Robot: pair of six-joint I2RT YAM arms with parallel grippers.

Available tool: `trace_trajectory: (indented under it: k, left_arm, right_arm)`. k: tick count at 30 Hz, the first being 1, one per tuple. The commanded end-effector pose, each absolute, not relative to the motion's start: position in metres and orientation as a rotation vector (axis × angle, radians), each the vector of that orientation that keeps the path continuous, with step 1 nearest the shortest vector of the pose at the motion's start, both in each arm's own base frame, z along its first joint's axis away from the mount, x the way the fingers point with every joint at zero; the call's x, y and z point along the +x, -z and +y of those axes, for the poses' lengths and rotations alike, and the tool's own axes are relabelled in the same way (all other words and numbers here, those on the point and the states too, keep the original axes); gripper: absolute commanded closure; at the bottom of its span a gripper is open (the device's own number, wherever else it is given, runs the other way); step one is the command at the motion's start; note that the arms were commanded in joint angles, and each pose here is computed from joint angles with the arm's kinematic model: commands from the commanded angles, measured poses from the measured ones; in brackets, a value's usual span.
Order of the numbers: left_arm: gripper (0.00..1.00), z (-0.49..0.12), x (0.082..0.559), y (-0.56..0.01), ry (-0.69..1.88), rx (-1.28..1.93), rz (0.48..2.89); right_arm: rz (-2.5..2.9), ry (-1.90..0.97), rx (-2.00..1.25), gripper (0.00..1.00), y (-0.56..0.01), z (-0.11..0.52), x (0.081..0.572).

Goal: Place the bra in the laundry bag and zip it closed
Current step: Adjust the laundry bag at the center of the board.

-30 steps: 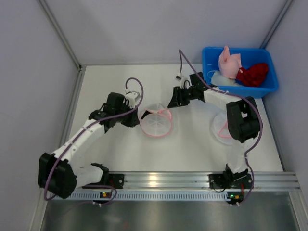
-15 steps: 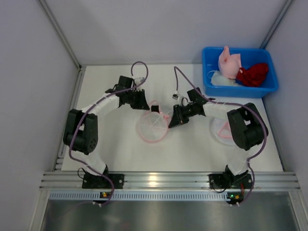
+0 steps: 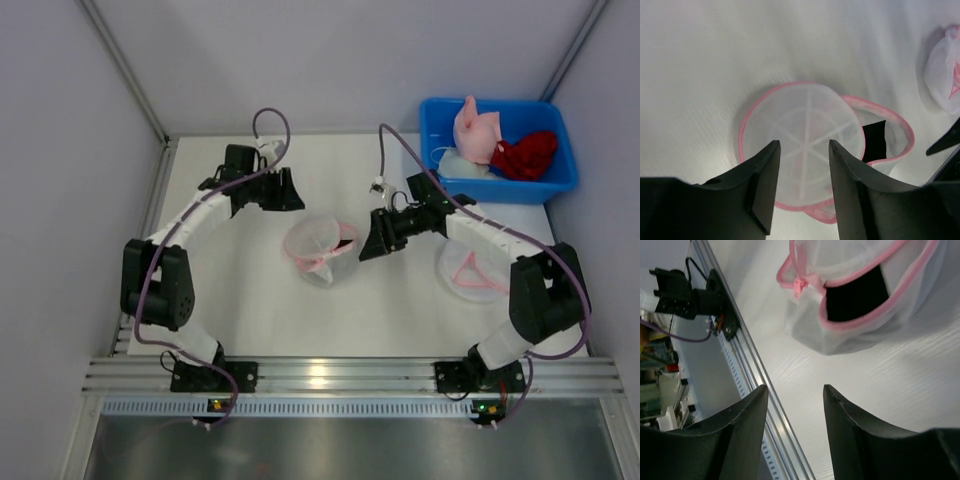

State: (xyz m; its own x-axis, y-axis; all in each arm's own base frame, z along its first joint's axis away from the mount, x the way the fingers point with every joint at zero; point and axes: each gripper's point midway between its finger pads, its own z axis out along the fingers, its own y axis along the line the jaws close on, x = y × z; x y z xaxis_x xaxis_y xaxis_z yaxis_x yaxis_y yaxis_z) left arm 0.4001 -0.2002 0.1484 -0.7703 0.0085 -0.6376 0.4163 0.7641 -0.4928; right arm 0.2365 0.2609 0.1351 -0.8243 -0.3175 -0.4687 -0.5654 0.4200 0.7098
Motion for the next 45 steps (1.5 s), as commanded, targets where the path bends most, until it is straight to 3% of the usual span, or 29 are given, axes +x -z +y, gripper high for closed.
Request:
trace_trajectory:
  k: [1,7,14,24,29,38,45]
  left_arm:
    - [0.49,-0.186,0.359,-0.167,0.865,0.343,2.302]
    - [0.44,-0.183,0.327,-0.138,0.925,0.286,2.396]
    - [0.44,-0.191,0.310,-0.129,1.050,0.218,2.452]
    - [0.45,-0.187,0.287,-0.131,1.060,0.210,2.440]
    - [0.45,-0.180,0.290,-0.145,1.022,0.175,2.397]
    - [0.40,-0.157,0.319,-0.144,1.020,0.015,2.393]
    - [0.36,-0.150,0.327,-0.116,1.035,-0.088,2.450]
  right_arm:
    - [2.309,-1.233,-0.708,0.50,-0.169,0.261,0.275]
    - [2.408,-1.248,-0.648,0.49,-0.141,0.275,0.281]
    - [2.541,-1.181,-0.731,0.50,-0.086,0.288,0.286]
    - [2.394,-0.990,-0.778,0.51,-0.110,0.305,0.371]
    - [2.312,-0.944,-0.799,0.50,-0.143,0.300,0.385]
    - [2.299,-0.966,-0.849,0.34,-0.169,0.275,0.347]
    - [2.389,-1.058,-0.828,0.35,-0.147,0.269,0.312]
